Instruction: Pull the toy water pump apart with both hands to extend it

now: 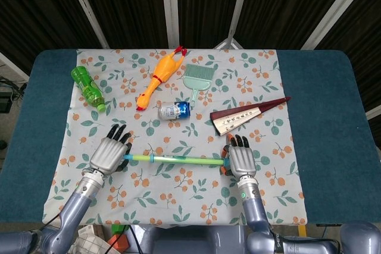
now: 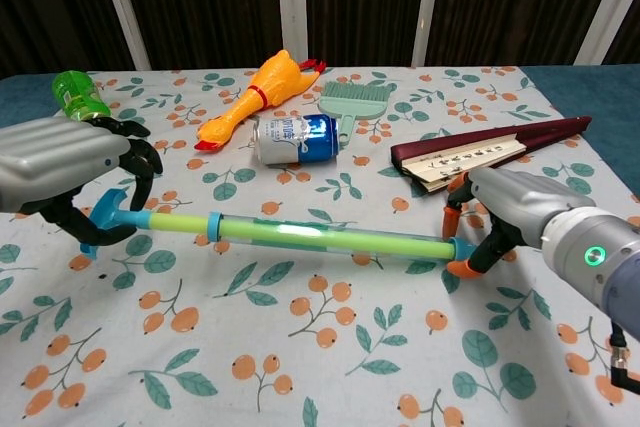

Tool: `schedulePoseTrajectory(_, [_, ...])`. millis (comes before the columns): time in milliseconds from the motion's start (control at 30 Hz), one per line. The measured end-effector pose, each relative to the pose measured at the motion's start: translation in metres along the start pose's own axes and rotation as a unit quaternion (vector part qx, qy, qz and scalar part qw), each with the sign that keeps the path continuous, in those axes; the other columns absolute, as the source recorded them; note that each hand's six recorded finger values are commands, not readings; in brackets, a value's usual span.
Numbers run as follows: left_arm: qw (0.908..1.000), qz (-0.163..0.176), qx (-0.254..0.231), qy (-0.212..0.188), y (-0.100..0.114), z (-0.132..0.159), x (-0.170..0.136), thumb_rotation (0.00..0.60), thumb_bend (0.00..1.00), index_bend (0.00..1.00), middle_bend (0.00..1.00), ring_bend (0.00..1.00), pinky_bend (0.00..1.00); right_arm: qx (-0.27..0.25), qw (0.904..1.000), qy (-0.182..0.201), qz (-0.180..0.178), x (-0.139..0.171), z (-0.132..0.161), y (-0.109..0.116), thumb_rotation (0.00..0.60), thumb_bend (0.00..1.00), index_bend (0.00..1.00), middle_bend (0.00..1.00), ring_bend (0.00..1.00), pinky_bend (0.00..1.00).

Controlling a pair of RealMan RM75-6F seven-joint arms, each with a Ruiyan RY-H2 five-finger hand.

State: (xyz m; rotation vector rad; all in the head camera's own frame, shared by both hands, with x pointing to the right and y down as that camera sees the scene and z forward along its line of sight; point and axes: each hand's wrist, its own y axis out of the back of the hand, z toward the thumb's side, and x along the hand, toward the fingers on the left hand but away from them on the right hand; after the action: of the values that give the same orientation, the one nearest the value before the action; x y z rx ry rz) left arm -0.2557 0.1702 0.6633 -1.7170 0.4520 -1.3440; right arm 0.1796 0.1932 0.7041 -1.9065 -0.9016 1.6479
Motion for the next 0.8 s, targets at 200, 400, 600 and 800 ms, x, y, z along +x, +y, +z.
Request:
schedulePoseTrajectory(200, [1.0000,-0.001,0.001,0.000,-0.002,0.000,0.000,0.600,0.52,0.63,0.20,0.00,0.02,0.003,1.0000,0.000,-0.002,0.001,-0.001,0.002,0.600,0.31,0.60,0.17,0.00,0.00])
schedulePoseTrajectory(400, [1.0000,0.002,-0.001,0.003,-0.001,-0.001,-0.001,0.600,0.52,0.63,0.20,0.00,0.02,0.007,0.9999,0.000,-0.008,0.002,-0.004,0.008,0.600,0.31,0.69,0.20,0.00,0.00])
schedulePoseTrajectory(600, [1.0000,0.004,-0.003,0.008,0.000,-0.005,-0.002,0.600,0.52,0.64,0.20,0.00,0.02,0.015,0.9997,-0.004,-0.021,0.003,-0.011,0.018,0.600,0.31,0.72,0.21,0.00,0.00])
schedulePoseTrajectory(800, [0.9999,0.004,-0.009,0.011,0.002,-0.007,-0.005,0.600,0.52,0.64,0.20,0.00,0.02,0.027,0.9988,-0.017,-0.036,0.006,-0.027,0.035,0.600,0.31,0.73,0.21,0.00,0.00])
